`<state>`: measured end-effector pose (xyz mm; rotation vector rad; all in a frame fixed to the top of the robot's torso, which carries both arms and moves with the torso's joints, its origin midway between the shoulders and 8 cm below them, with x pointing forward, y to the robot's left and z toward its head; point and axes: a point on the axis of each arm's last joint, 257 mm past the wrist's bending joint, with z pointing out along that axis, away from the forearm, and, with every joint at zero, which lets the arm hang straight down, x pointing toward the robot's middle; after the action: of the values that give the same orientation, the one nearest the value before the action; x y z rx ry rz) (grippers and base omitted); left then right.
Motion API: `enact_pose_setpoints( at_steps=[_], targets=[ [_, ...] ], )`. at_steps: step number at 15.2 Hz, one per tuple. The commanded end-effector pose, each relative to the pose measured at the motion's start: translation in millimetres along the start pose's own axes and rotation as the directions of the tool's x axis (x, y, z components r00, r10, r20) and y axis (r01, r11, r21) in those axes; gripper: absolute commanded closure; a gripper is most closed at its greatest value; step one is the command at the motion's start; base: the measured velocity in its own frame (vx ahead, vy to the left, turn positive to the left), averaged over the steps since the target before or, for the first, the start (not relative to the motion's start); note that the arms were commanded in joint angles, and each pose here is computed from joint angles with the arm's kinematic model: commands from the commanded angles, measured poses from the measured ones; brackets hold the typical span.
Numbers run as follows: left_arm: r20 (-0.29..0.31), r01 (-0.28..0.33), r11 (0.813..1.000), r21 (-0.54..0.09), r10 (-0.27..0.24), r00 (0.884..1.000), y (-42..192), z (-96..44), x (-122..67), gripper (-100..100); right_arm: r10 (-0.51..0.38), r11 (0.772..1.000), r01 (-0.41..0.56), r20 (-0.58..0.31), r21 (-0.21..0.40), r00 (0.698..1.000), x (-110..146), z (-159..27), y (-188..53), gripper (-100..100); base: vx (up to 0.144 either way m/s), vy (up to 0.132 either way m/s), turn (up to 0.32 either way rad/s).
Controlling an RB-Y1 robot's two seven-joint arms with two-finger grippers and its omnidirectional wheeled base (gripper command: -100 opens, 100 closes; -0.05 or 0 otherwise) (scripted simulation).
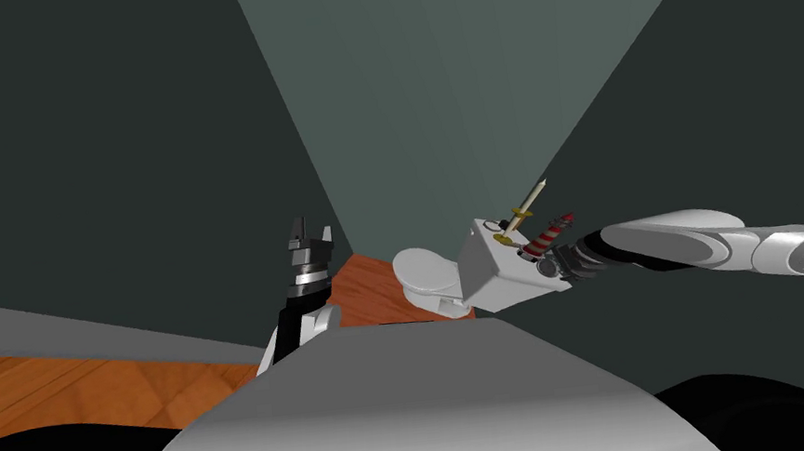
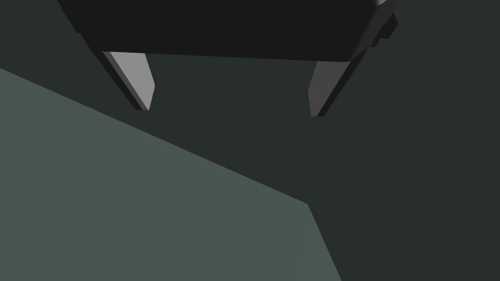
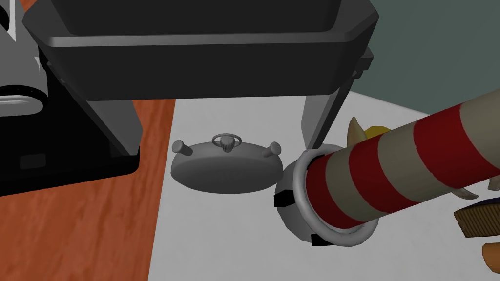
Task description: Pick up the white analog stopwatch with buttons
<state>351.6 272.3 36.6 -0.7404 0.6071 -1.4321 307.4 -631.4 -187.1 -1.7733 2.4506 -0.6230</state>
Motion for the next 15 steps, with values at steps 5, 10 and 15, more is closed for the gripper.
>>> enact_pose_setpoints(
  at_steps=[5, 10, 15],
  targets=[
    [0.0, 0.0, 1.0, 0.0, 0.0, 1.0, 0.0, 0.0, 0.0, 0, -0.029, 0.999, 0.03, -0.016, 0.039, 0.999, -16.4, -6.0, -8.4, -100, 0.036, -0.043, -0.066],
    [0.0, 0.0, 1.0, 0.0, 0.0, 1.0, 0.0, 0.0, 0.1, 0, -0.021, 0.999, 0.021, -0.01, 0.032, 1.0, -16.2, -5.8, -6.5, 100, 0.002, -0.002, 0.001],
    [0.0, 0.0, 1.0, 0.0, 0.0, 1.0, 0.0, 0.1, 0.1, 0, -0.015, 1.0, 0.015, -0.027, -0.005, 1.0, 10.2, 2.8, 3.1, 100, -0.03, 0.036, 0.082]
  ],
)
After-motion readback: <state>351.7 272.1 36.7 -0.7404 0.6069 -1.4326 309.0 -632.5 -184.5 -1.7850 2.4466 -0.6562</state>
